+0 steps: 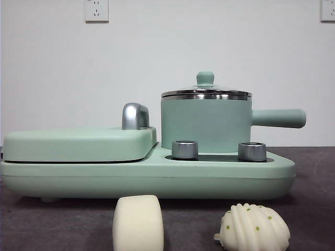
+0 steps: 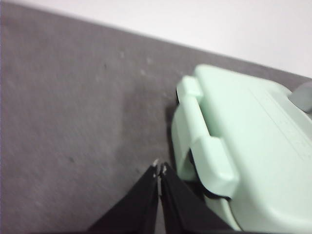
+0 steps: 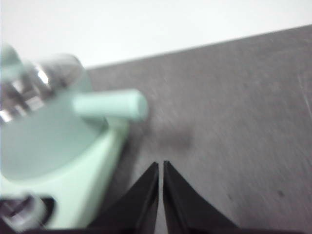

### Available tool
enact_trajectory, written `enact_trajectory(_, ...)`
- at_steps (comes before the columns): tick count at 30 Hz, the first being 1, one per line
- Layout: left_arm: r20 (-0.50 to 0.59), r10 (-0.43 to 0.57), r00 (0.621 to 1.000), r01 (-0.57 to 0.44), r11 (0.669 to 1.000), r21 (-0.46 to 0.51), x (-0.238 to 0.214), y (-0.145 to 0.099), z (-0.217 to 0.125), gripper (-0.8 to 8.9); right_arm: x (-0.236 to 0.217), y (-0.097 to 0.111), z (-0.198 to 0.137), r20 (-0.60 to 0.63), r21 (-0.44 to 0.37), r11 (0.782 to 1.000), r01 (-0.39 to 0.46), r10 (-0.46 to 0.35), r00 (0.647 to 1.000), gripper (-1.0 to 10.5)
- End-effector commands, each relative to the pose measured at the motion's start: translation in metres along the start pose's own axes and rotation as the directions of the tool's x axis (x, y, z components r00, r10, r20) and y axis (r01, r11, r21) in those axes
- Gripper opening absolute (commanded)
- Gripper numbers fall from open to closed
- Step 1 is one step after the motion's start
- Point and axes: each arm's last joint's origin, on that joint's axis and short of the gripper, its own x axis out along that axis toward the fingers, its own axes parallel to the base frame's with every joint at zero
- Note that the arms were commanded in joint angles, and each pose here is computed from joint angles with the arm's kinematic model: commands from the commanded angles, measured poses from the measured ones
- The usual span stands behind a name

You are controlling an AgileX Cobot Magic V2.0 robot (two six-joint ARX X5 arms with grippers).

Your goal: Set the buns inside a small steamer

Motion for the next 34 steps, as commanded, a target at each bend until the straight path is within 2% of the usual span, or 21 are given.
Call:
enact_trajectory(1,0.023,-0.032,0.999,0.033,0.997,-0.064,-0.004,-0.007,0.017,0.11,-0.008,0.009,0.023,0.049,0.083,0.996,-0.03,0.026,0.998,0.1)
enact_trajectory(7,-0.034,-0.098,0.995,0.095,0.994,-0.061,-0.007,-0.023,0.055,0.11,-0.023,0.026,0.067,0.028,0.097,0.992,-0.083,0.081,0.996,0.1)
enact_trajectory(11,-0.088,-0.165,0.982,0.16,0.985,-0.059,-0.008,-0.036,0.087,0.11,-0.03,0.039,0.097,-0.053,0.105,0.986,-0.127,0.133,0.99,0.1)
enact_trajectory(14,-0.126,-0.233,0.964,0.229,0.972,-0.049,-0.008,-0.047,0.113,0.11,-0.033,0.047,0.117,-0.123,0.078,0.979,-0.189,0.198,0.973,0.1)
enact_trajectory(18,-0.19,-0.345,0.919,0.351,0.936,-0.001,-0.006,-0.062,0.145,0.11,-0.035,0.057,0.141,-0.224,0.034,0.959,-0.281,0.281,0.933,0.1)
enact_trajectory(23,-0.261,-0.417,0.87,0.445,0.894,0.054,-0.004,-0.075,0.174,0.11,-0.035,0.066,0.163,-0.307,-0.013,0.93,-0.368,0.346,0.886,0.1)
enact_trajectory(26,-0.296,-0.465,0.834,0.506,0.859,0.077,-0.004,-0.083,0.189,0.11,-0.036,0.07,0.174,-0.317,-0.033,0.906,-0.421,0.39,0.864,0.1)
enact_trajectory(31,-0.329,-0.565,0.757,0.617,0.783,0.076,-0.003,-0.097,0.209,0.11,-0.038,0.075,0.184,-0.303,-0.052,0.865,-0.499,0.462,0.833,0.1)
enact_trajectory(34,-0.323,-0.601,0.732,0.654,0.752,0.083,-0.002,-0.103,0.217,0.11,-0.039,0.076,0.184,-0.306,-0.041,0.846,-0.532,0.497,0.812,0.1)
